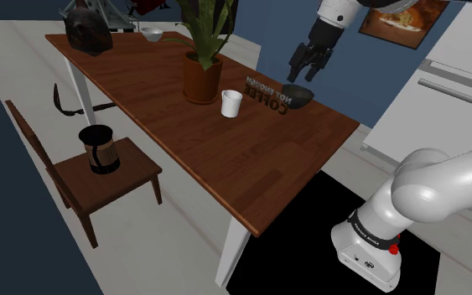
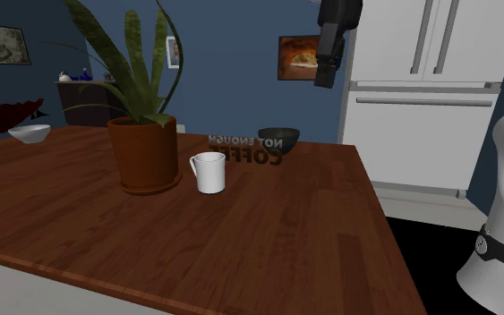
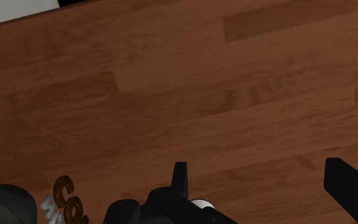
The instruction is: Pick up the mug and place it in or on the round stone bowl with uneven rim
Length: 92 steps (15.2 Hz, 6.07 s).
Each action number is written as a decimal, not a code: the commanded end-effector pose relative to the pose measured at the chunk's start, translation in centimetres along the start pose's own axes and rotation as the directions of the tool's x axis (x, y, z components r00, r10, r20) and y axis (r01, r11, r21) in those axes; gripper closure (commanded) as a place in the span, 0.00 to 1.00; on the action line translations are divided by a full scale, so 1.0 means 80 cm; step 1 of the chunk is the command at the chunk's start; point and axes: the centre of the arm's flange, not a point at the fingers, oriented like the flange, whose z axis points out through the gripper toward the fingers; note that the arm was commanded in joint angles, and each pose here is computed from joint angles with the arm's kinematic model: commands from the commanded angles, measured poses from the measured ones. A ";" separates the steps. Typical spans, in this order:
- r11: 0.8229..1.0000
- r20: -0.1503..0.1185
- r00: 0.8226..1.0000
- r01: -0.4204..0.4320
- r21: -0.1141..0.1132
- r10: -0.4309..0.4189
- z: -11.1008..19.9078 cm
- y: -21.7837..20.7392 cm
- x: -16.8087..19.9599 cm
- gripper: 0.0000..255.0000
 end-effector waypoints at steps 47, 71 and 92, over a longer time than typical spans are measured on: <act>0.988 0.106 0.993 0.062 -0.141 -0.047 0.332 -0.032 0.358 1.00; 0.988 0.106 0.993 0.062 -0.141 -0.047 0.201 -0.042 0.372 1.00; 0.988 0.106 0.993 0.062 -0.141 -0.047 0.100 0.081 0.363 1.00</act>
